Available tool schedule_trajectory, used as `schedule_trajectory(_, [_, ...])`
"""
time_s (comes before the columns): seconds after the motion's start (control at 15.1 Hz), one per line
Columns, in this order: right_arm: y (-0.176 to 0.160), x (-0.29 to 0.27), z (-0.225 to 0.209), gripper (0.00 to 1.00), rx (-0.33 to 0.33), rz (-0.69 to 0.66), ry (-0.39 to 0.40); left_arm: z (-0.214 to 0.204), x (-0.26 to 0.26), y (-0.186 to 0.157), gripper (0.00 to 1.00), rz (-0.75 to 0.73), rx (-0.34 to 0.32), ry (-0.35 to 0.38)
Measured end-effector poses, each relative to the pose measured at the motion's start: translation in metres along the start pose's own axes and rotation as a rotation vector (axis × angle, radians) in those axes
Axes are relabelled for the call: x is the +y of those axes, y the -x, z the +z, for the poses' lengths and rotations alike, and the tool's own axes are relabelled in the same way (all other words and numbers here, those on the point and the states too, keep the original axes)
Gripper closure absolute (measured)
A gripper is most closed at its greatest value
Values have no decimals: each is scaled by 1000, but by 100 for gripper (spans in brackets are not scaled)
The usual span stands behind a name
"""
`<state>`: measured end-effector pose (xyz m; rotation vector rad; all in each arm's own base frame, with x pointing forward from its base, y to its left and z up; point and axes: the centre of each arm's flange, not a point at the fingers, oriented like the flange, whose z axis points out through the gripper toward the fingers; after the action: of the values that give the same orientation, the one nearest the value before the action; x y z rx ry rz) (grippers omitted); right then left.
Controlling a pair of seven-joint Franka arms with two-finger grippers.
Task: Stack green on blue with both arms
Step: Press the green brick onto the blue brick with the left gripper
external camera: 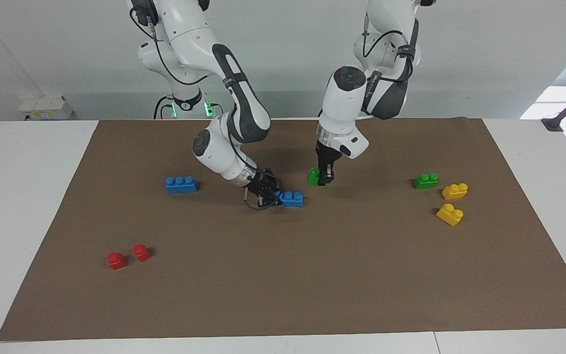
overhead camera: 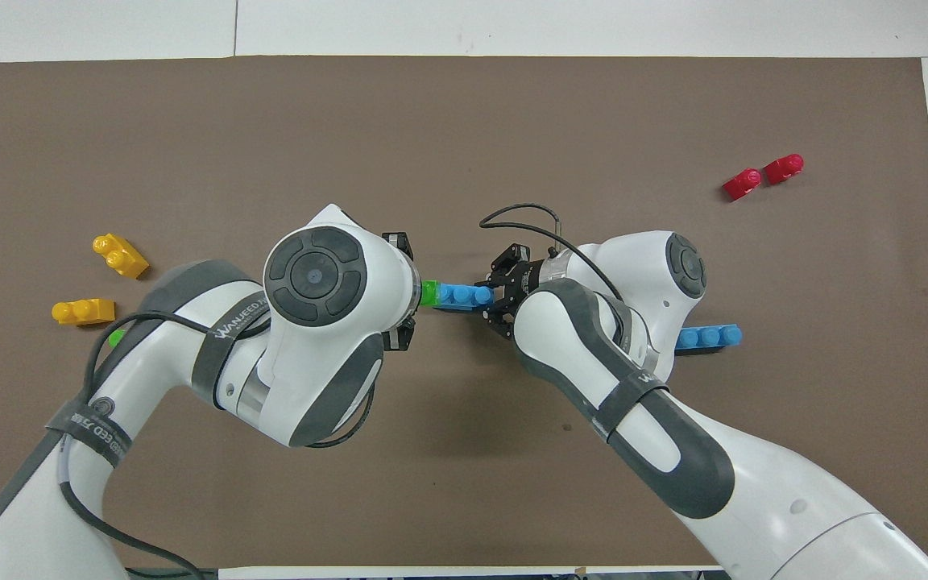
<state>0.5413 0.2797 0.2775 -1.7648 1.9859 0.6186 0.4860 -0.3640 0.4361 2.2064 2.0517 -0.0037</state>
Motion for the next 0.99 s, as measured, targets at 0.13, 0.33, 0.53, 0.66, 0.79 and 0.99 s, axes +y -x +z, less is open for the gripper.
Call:
schedule_trajectory(0.13, [0, 0, 0, 66, 0, 0, 0, 0, 3, 7, 66, -13, -4, 5])
schedule_trajectory(0.33, [0, 0, 0, 66, 0, 0, 0, 10, 7, 25, 66, -16, 8, 1])
schedule_trajectory(0.53, [0, 0, 0, 66, 0, 0, 0, 34, 11, 49, 66, -15, 48, -33])
schedule_trajectory(0.66, [0, 0, 0, 66, 0, 0, 0, 49, 16, 60, 66, -13, 72, -53])
schedule_trajectory(0.79, [0, 0, 0, 66, 0, 0, 0, 53, 18, 60, 66, -15, 94, -73])
schedule_trajectory(0.99, [0, 0, 0, 66, 0, 0, -1, 52, 21, 52, 66, -21, 125, -89])
